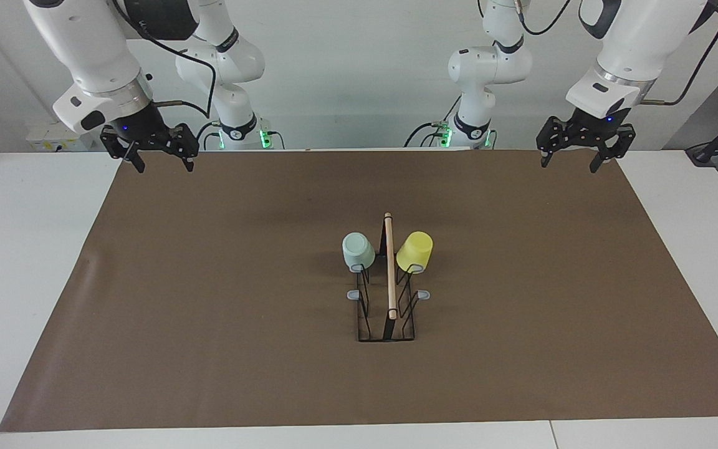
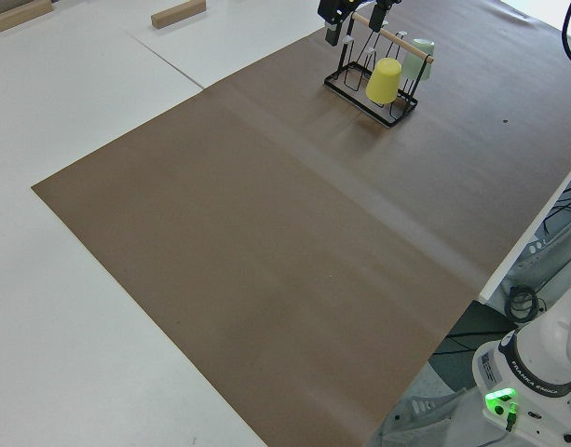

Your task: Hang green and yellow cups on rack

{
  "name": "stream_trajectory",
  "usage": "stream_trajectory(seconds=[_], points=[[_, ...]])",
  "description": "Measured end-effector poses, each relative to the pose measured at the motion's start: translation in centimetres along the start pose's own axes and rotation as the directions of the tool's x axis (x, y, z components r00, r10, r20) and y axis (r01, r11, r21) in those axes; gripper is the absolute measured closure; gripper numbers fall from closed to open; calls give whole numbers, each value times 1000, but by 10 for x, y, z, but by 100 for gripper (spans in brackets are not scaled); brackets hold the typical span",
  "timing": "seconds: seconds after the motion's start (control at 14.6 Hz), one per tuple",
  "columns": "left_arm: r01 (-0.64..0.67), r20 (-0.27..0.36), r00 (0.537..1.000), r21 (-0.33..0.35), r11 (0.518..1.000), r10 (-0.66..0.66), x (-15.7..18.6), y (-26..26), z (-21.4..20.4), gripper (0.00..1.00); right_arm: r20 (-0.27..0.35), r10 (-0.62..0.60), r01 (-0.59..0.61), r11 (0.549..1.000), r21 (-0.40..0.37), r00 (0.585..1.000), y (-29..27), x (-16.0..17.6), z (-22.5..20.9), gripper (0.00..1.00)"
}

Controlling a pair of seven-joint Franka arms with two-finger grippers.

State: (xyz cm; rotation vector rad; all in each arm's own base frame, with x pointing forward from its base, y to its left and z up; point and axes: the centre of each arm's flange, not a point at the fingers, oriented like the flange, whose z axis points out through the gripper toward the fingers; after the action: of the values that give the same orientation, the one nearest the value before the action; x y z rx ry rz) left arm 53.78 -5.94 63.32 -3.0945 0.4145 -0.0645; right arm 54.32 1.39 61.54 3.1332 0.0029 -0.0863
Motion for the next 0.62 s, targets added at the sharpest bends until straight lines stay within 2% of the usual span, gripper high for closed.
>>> stream_trajectory(seconds=[0.27, 0.41, 0.62], points=[[3, 16, 1000, -19, 1000, -3, -1, 0, 1, 0, 3, 1, -1, 1000, 8, 1000, 0, -1, -2, 0], [6, 23, 1000, -20, 1000, -6, -2, -1, 2, 0, -1, 10, -10, 999, 47, 1000, 0, -2, -7, 0], [11, 25, 1000, -20, 1000, -10, -2, -3, 3, 0, -14, 16, -16, 999, 41, 1000, 4, -1, -13, 0]])
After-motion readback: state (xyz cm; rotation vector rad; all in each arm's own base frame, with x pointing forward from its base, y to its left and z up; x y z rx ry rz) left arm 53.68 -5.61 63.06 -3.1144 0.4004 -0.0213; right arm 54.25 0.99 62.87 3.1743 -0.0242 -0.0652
